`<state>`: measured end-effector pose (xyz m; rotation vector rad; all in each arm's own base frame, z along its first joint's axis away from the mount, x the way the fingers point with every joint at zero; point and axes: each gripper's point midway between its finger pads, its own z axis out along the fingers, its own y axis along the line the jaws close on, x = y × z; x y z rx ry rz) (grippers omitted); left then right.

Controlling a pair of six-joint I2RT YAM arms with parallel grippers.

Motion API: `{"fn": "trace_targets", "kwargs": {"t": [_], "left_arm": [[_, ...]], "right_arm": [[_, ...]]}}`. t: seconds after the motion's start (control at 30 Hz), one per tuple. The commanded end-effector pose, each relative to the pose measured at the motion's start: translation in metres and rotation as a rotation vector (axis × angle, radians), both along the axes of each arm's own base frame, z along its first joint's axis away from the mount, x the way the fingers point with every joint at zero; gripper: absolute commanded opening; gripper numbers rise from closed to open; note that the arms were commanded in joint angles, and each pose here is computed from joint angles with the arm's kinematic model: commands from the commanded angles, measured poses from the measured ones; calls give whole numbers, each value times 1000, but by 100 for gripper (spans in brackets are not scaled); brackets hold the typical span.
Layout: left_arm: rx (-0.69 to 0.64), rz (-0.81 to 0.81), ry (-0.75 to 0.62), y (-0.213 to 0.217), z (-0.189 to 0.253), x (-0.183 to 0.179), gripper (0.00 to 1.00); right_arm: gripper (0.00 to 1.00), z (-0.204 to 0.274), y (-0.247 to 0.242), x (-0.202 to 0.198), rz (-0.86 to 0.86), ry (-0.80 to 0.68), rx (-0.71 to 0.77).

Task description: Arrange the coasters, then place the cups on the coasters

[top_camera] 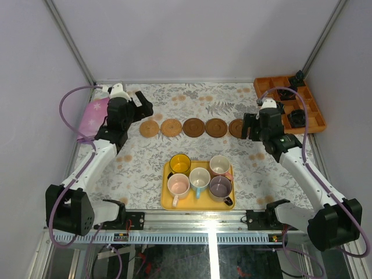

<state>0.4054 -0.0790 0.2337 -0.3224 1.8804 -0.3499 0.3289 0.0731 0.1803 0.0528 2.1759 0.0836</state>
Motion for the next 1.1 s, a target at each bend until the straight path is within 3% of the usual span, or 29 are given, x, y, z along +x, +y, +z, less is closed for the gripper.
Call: {"fn": "trace_targets", "kwargs": {"t": [0.0, 0.13, 0.43, 0.63, 0.83, 1.07], "left_arm": [[-68, -14, -83, -4, 11, -3, 100], [-73, -21, -71, -5, -4, -10, 100], [-108, -51, 3, -14, -30, -13, 100], [-119, -56, 3, -17, -32, -8, 100], [-135, -61, 28, -20, -39, -7, 100], [-124, -60, 50, -19, -45, -8, 100]], "right_arm": [[74, -25, 34, -38, 171, 162, 128], [69, -35, 40, -65, 264, 226, 134], [69, -33, 64, -105, 412, 292, 210], [65, -36, 77, -103, 443, 301, 186], [52, -40, 86, -101, 480, 331, 145], [52, -38, 88, -120, 494, 391, 148]]}}
